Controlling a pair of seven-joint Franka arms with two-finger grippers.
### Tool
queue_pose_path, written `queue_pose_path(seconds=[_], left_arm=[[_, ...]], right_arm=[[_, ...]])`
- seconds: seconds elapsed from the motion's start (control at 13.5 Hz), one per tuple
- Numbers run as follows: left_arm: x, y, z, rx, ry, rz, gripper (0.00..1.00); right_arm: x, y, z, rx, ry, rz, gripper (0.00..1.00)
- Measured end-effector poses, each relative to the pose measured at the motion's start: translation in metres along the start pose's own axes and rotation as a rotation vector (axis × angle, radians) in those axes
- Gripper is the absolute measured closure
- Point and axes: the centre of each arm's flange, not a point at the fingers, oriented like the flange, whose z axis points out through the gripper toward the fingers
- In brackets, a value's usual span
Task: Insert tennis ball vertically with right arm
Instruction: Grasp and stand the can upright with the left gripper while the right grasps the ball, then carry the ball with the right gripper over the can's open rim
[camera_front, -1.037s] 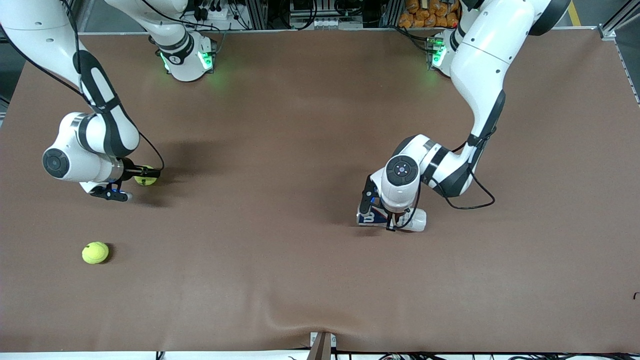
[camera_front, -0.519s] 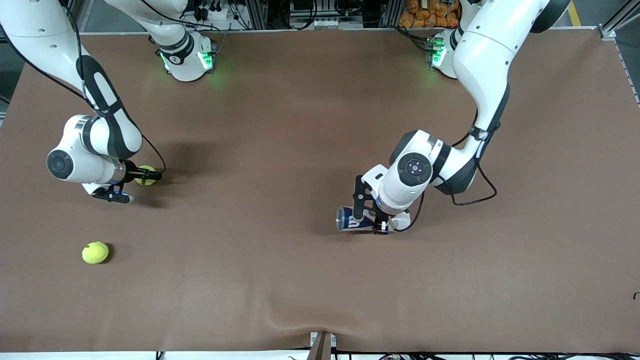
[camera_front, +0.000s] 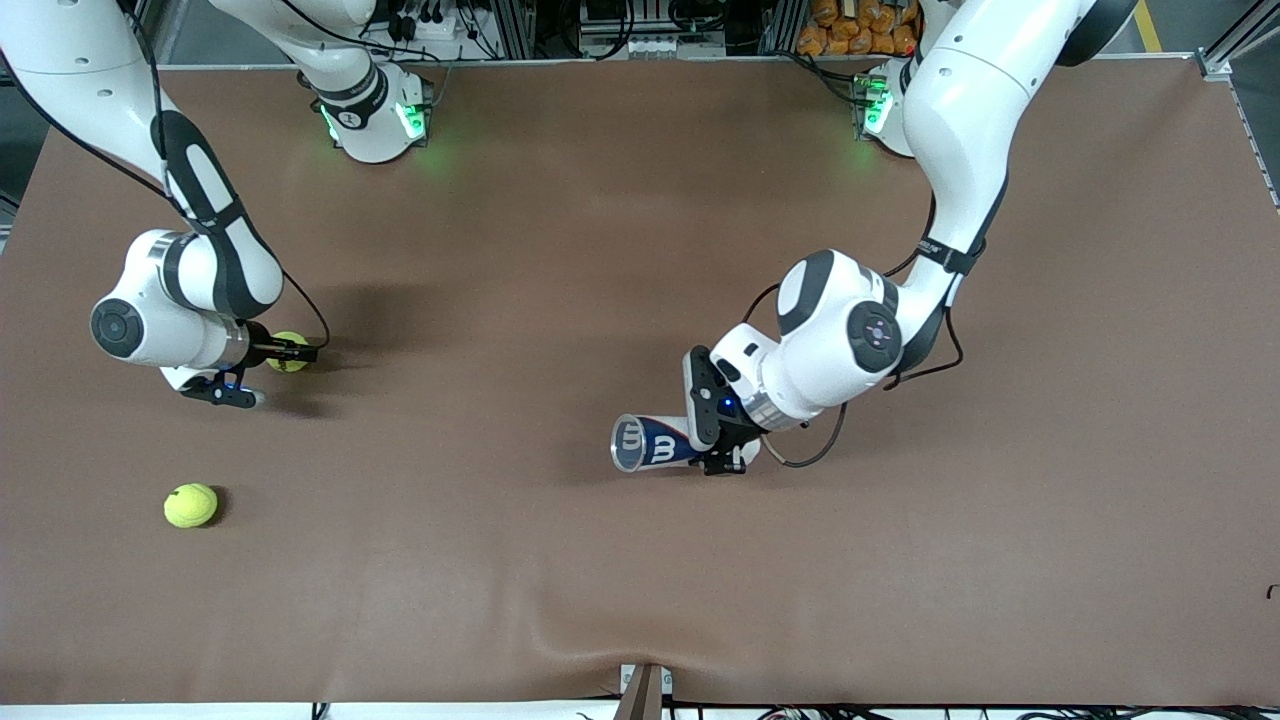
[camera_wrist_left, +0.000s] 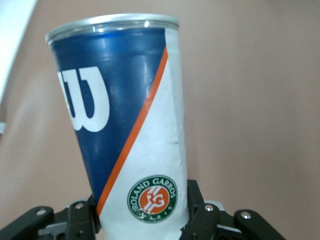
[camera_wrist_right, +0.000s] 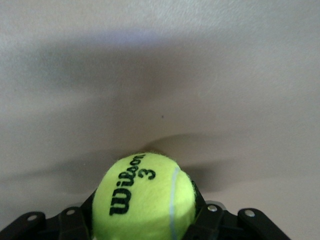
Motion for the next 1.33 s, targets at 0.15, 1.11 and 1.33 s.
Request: queue_pose_path(seconds=[0.15,1.11,1.33], left_arm=[[-0.011,-0.009,-0.007,-0.011,0.087,-0.013,0.35],[-0.046,0.04,0.109,-0.089,0.799,-0.065,0.3],[-0.037,0.073,0.151,-0.055,0.875,-0.058,0.3]], right_arm=[[0.007,0.003,-0.014,0.002,0.03,0.005,0.34],[0.036,-0.086,-0.273,0.113,0.059,-0.003,0.34],[0.023,-0.16,-0.295,0.144,0.078,0.036,0.34]])
